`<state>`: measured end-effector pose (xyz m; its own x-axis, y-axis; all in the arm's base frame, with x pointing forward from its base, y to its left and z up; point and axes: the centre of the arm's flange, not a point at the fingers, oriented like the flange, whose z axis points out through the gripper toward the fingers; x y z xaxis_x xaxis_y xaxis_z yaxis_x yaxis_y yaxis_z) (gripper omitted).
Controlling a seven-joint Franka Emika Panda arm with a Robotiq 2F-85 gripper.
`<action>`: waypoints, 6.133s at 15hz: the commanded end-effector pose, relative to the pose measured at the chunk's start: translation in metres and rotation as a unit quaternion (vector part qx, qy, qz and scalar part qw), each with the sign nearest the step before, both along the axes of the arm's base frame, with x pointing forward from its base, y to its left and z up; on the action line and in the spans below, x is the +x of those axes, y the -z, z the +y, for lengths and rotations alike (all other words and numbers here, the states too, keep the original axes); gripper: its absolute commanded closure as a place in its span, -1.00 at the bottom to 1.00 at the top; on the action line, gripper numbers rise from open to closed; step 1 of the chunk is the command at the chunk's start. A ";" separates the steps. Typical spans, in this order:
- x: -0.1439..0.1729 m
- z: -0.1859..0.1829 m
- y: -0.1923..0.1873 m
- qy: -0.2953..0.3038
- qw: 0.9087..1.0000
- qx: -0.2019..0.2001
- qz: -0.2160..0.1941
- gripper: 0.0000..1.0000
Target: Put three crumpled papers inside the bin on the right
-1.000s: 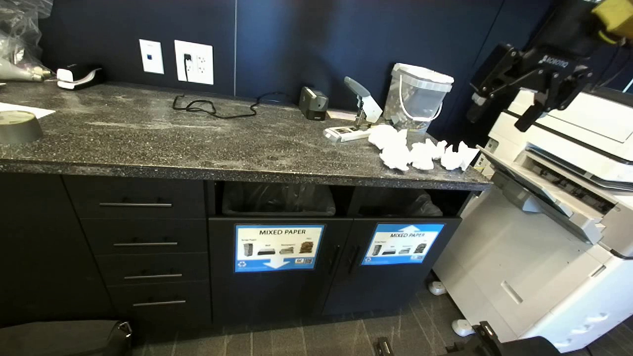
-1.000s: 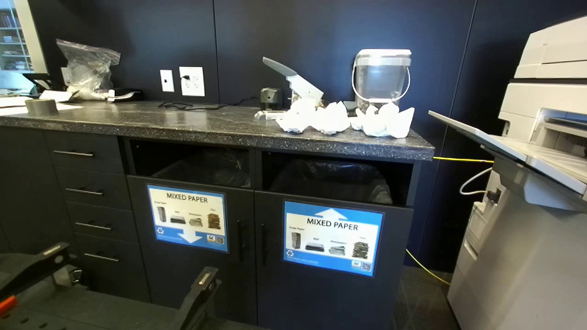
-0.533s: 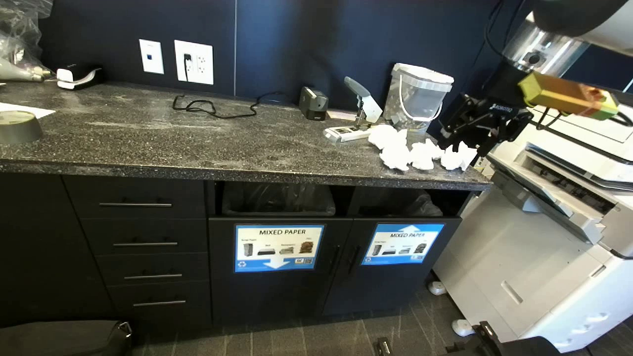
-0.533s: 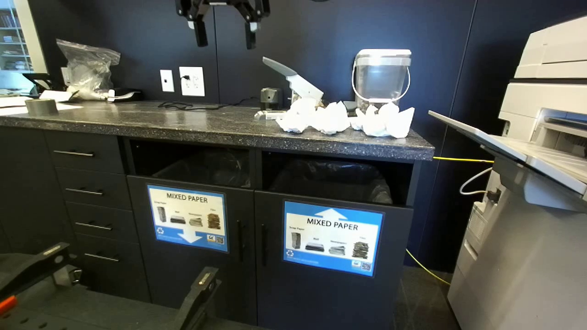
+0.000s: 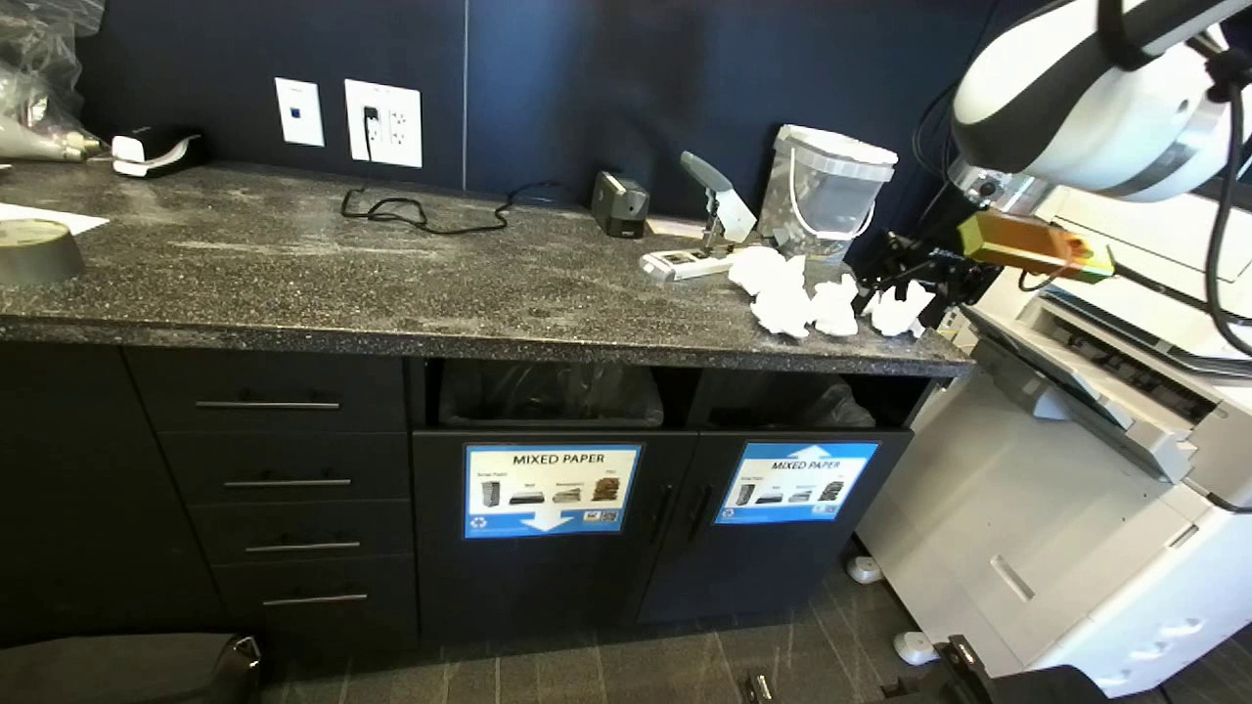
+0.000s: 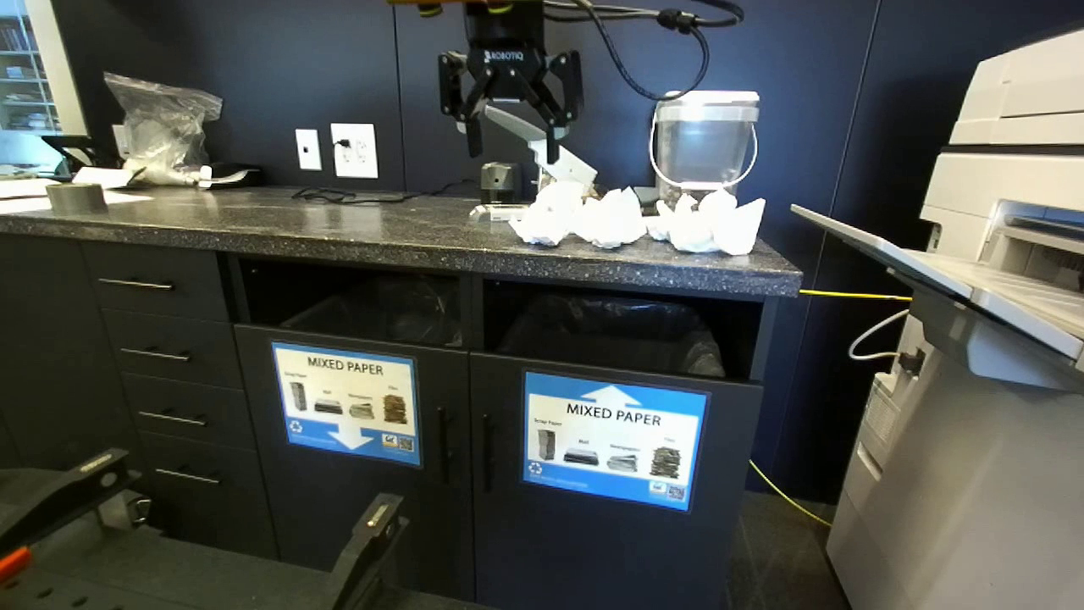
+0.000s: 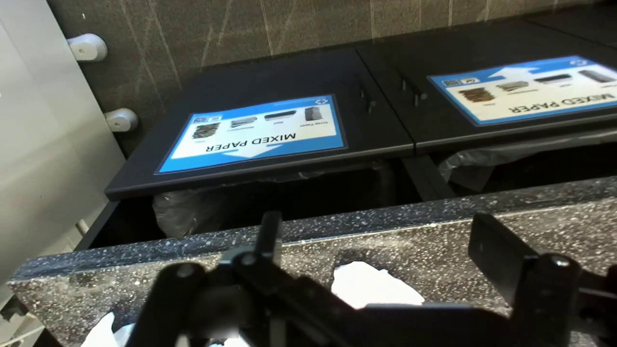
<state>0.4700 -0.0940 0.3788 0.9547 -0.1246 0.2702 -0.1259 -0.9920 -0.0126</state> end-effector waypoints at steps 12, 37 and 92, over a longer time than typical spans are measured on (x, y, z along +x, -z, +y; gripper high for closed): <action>0.134 -0.028 0.065 0.044 0.995 0.060 -0.062 -1.00; 0.212 0.012 0.120 -0.020 0.998 0.065 0.001 -1.00; 0.042 0.031 0.213 -0.025 0.996 -0.088 -0.023 0.91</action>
<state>0.5144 -0.0598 0.1719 0.9720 -0.0093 0.2348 -0.0451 -0.9880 0.1474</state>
